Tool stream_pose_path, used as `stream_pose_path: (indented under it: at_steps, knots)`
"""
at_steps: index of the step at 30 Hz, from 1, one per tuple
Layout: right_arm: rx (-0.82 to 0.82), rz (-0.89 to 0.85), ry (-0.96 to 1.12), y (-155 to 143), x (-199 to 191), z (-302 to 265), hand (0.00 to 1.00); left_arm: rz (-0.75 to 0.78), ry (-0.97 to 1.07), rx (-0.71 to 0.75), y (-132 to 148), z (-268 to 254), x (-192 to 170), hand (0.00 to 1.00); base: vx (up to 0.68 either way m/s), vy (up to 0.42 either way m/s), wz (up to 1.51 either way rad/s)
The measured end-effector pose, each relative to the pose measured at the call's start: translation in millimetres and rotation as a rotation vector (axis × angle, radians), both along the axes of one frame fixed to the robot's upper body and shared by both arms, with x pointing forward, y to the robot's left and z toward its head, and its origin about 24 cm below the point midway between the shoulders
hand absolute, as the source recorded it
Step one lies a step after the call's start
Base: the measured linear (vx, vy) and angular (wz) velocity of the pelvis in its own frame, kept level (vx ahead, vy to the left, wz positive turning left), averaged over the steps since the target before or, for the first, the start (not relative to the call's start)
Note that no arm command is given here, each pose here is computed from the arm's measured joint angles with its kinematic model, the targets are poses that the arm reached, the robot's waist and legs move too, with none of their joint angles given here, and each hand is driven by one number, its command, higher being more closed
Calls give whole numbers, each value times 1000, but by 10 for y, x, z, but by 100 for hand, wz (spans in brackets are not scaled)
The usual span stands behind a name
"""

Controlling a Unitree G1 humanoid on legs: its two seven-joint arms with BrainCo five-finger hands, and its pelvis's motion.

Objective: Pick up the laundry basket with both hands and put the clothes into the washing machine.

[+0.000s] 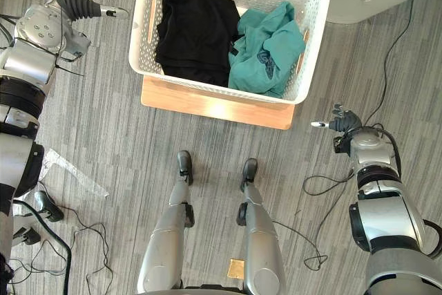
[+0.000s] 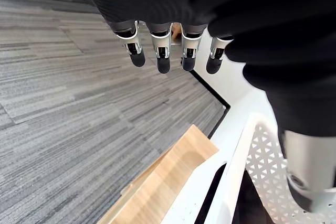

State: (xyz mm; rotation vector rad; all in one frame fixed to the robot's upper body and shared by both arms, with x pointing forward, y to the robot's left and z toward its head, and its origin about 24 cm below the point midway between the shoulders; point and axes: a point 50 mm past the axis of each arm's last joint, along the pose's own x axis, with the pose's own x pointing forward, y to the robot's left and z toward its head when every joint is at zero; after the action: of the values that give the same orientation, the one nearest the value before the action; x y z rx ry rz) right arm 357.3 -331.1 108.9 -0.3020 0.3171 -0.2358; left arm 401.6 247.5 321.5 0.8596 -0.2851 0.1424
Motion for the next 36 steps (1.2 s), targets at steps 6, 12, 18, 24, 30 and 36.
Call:
stream_pose_path:
  at_steps: [6,12,18,24,30,36]
  knots:
    - [27,-12,-17,-3,2,8,0,21,-1,-84,63,-10,6,0,11,-1,-8]
    - [36,-9,-31,20,24,35,0,46,10,-165,127,-58,18,0,13,-3,-8]
    - [55,15,-59,171,123,86,0,36,19,-205,91,-103,44,0,17,-10,-5]
    - [43,25,-66,221,163,127,0,28,43,-198,8,-166,85,0,6,8,-6]
    - [47,37,-65,270,181,115,0,60,46,-175,26,-174,85,0,1,17,-8]
    - [42,56,-57,334,205,98,0,88,64,-137,51,-197,86,0,-1,30,-5]
